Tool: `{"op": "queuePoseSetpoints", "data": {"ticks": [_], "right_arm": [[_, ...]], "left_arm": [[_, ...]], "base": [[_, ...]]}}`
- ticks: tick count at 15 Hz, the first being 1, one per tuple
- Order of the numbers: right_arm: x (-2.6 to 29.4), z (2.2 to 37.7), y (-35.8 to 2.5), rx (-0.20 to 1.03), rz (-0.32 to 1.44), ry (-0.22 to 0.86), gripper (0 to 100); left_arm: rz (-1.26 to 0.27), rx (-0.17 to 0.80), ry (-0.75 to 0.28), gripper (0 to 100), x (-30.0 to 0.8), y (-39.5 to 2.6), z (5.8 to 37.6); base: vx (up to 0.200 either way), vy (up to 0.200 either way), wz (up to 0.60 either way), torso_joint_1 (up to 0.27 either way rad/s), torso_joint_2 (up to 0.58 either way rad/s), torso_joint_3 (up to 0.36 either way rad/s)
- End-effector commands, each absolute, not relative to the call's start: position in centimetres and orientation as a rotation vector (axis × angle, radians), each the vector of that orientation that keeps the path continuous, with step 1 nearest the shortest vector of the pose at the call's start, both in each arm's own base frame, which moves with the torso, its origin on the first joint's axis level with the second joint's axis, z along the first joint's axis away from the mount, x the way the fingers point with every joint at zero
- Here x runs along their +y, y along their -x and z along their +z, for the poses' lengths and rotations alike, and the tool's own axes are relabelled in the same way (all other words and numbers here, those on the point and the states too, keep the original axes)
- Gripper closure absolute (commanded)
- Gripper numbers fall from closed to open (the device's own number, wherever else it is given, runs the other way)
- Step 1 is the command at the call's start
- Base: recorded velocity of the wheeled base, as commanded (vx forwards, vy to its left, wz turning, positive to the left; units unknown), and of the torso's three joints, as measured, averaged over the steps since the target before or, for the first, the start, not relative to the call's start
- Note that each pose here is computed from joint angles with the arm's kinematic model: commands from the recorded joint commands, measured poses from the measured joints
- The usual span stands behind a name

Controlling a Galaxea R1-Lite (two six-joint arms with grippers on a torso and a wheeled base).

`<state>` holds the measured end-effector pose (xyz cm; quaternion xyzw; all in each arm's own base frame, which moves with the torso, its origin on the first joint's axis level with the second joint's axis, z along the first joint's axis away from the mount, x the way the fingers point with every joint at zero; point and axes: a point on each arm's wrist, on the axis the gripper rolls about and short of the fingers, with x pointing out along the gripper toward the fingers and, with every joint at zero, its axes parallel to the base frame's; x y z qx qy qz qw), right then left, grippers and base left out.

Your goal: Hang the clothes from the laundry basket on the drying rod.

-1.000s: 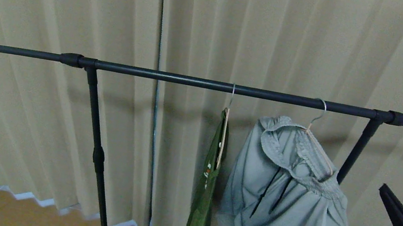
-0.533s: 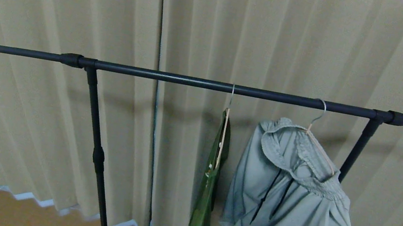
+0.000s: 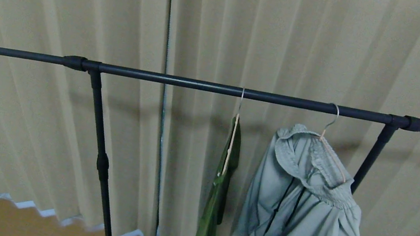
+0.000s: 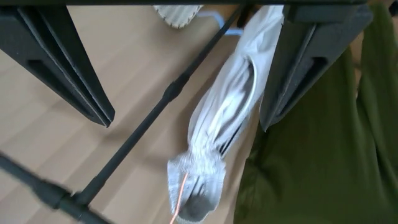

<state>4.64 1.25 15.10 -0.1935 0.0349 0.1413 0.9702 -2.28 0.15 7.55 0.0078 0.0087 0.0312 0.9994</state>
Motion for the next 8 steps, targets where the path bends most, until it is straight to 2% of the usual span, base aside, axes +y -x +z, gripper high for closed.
{"op": "queuePoseSetpoints", "data": {"ticks": [1,8], "right_arm": [[1.2,14.4,-4.6,0.101,0.293,0.402,0],[1.0,11.7,-4.2,0.248,0.290,0.434,0]], "left_arm": [[0.063,0.019,-0.013,0,0.1,2.3,7.6],[0.061,0.016,0.015,0,0.1,2.3,7.6]], "base": [[0.000,0.000,0.00,0.000,0.00,0.000],[0.000,0.000,0.00,0.000,0.00,0.000]]}}
